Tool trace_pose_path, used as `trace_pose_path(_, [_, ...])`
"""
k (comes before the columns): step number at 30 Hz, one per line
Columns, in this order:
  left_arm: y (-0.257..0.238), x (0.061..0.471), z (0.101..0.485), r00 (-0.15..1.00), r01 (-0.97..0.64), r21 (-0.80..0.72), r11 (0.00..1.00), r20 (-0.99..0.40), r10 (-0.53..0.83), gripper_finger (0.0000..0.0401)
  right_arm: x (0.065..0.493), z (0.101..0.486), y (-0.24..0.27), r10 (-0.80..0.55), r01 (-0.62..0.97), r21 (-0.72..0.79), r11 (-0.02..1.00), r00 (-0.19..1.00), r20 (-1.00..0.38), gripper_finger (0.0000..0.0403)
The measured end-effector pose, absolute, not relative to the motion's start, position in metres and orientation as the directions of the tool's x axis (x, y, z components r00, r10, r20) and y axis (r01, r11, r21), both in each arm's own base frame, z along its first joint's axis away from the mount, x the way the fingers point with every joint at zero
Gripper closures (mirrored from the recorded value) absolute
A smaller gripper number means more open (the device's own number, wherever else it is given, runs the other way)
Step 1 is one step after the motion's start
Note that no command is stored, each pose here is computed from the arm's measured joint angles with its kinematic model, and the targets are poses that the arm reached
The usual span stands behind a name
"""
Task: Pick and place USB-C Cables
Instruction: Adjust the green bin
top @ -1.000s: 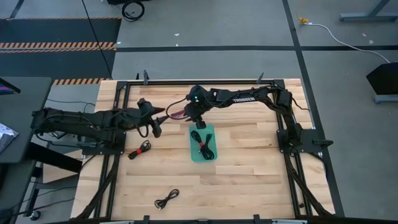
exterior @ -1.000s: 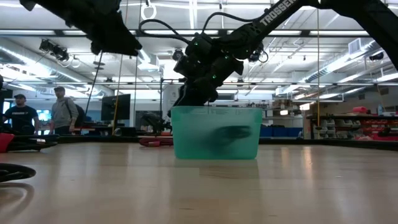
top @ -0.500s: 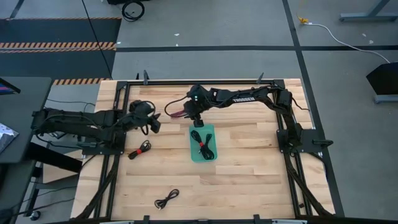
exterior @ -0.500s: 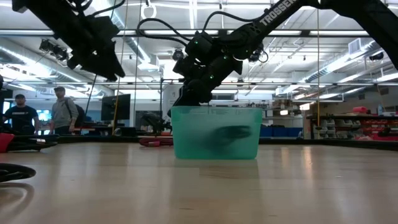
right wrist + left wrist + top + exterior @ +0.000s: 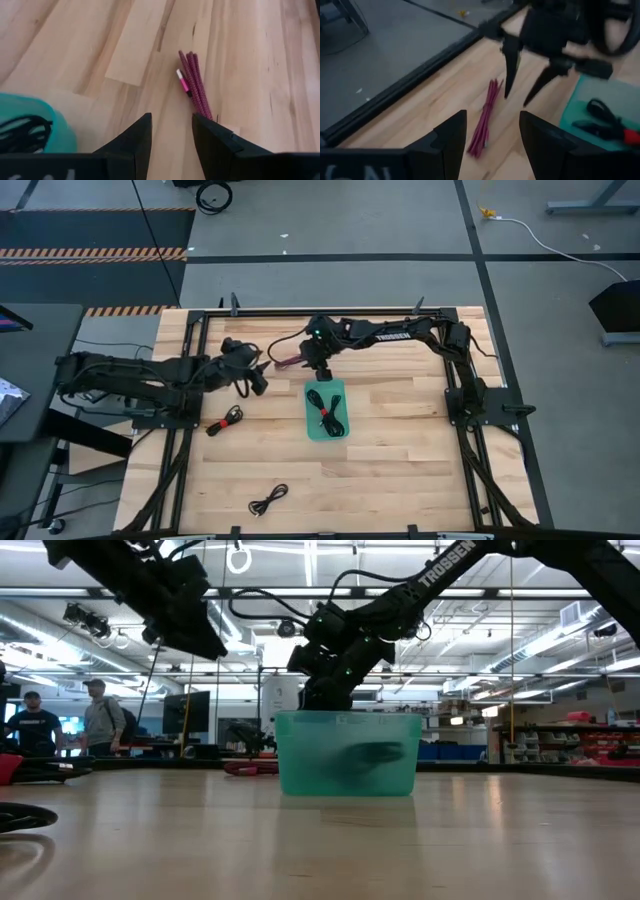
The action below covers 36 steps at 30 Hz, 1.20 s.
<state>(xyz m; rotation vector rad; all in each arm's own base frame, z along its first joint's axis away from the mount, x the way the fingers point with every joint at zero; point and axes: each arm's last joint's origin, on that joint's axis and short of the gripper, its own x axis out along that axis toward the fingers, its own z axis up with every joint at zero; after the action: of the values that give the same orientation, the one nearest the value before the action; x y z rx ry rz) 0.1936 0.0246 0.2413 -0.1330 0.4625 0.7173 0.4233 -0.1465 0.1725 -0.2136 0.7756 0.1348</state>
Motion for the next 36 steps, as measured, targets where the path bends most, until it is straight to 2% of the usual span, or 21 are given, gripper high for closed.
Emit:
trace_pose_path(11, [0.027, 0.193, 0.243, 0.689, -0.629, -0.001, 0.778, -0.465, 0.556, 0.0212, 0.418, 0.162, -0.151, 0.023, -0.204, -0.179, 0.962, 0.718, -0.695, 0.0257])
trace_pose_path(21, [0.024, 0.194, 0.242, 0.722, -0.583, -0.039, 0.812, -0.483, 0.495, 0.0212, 0.413, 0.157, -0.148, 0.042, -0.255, -0.177, 0.951, 0.67, -0.742, 0.0257])
trace_pose_path(27, [0.024, 0.195, 0.242, 0.726, -0.555, 0.014, 0.832, -0.481, 0.492, 0.0212, 0.415, 0.158, -0.147, 0.038, -0.271, -0.2, 0.941, 0.677, -0.735, 0.0257])
trace_pose_path(29, [0.023, 0.195, 0.242, 0.73, -0.54, 0.03, 0.841, -0.481, 0.486, 0.0212, 0.414, 0.157, -0.145, 0.064, -0.304, -0.196, 0.932, 0.671, -0.739, 0.0257])
trace_pose_path(33, [0.02, 0.196, 0.243, 0.745, -0.511, 0.045, 0.858, -0.475, 0.468, 0.0212, 0.413, 0.154, -0.139, 0.204, -0.415, -0.142, 0.898, 0.682, -0.702, 0.0257])
trace_pose_path(36, [0.019, 0.197, 0.245, 0.763, -0.495, 0.052, 0.867, -0.453, 0.462, 0.0212, 0.416, 0.157, -0.14, 0.16, -0.387, -0.188, 0.903, 0.708, -0.687, 0.0257])
